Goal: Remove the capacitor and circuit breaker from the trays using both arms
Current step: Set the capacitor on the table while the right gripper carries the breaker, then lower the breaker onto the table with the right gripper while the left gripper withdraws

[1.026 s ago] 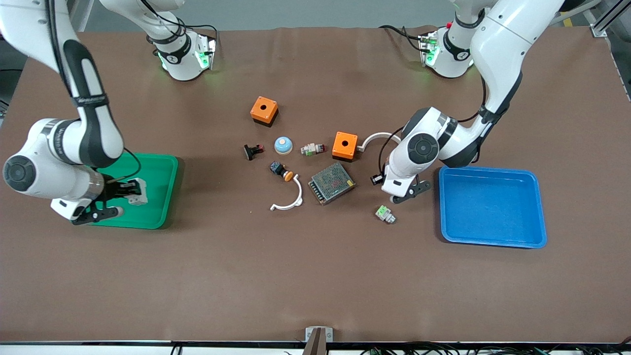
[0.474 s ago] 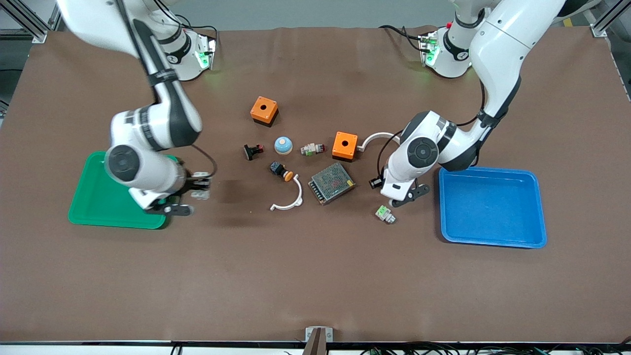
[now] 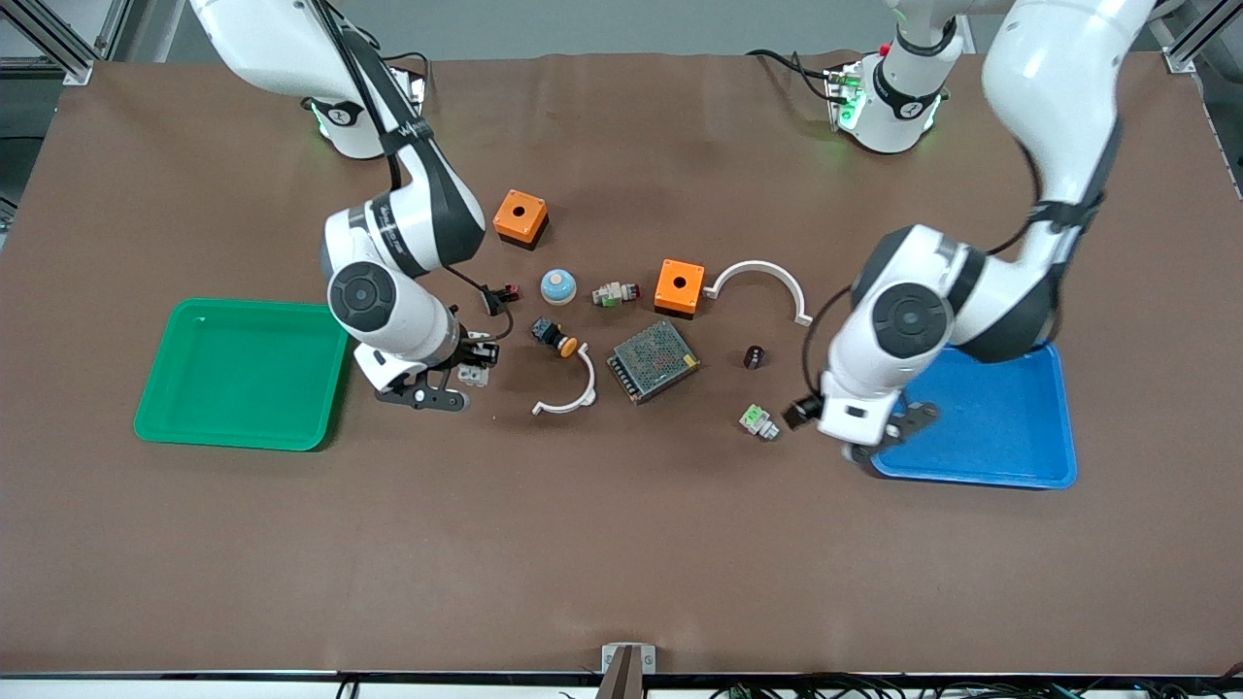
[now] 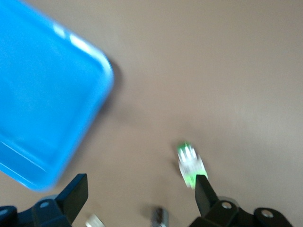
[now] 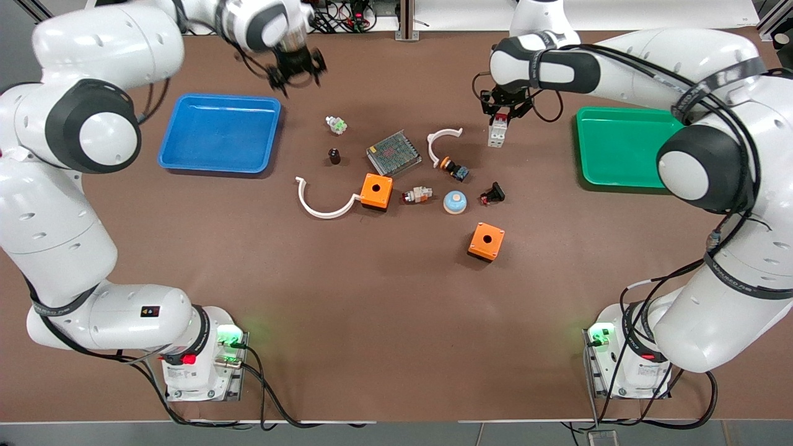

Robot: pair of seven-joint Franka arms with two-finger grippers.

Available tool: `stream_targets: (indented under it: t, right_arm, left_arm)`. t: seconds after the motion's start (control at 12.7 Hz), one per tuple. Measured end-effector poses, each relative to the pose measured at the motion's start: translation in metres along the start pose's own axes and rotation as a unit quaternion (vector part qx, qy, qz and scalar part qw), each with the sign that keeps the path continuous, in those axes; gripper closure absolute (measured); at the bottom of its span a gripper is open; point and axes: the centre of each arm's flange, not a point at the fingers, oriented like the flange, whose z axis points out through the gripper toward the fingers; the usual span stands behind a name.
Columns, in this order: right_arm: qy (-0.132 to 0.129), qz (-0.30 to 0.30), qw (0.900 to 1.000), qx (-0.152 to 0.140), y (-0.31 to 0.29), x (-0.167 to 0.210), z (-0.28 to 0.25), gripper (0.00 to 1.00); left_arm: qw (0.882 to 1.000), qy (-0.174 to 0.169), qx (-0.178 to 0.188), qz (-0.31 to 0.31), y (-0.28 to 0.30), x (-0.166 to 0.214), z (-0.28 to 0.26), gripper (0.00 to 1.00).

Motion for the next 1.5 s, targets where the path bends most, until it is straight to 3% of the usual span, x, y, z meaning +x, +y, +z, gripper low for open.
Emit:
stream_targets:
  t: [0.16,0.39,0.71,1.11,1.26,1.5]
  right_arm:
    - [0.008,-0.001,1.000,0.000,-0.004,0.004,0.018,0.60]
    - [0.006,0.004,1.000,-0.005,-0.011,0.009,0.037,0.60]
    - [0.002,0.007,1.000,-0.008,-0.016,0.017,0.053,0.60]
    - [-0.010,0.007,1.000,0.005,-0.036,0.007,0.062,0.60]
    - [-0.012,0.005,1.000,0.005,-0.041,0.003,0.059,0.43]
    - [-0.055,0.005,0.998,-0.011,-0.033,-0.005,0.005,0.12]
  left_arm:
    - [0.999,0.028,-0.003,0.018,-0.025,0.035,-0.029,0.00]
    - [0.998,0.040,0.002,0.054,-0.074,0.075,-0.050,0.00]
    - [0.996,0.039,0.019,0.076,-0.099,0.081,-0.074,0.00]
    - [0.995,0.019,0.001,0.102,-0.152,0.100,-0.109,0.00]
    - [0.992,0.013,-0.017,0.126,-0.177,0.106,-0.128,0.00]
    - [0.989,-0.001,-0.027,0.145,-0.214,0.110,-0.150,0.00]
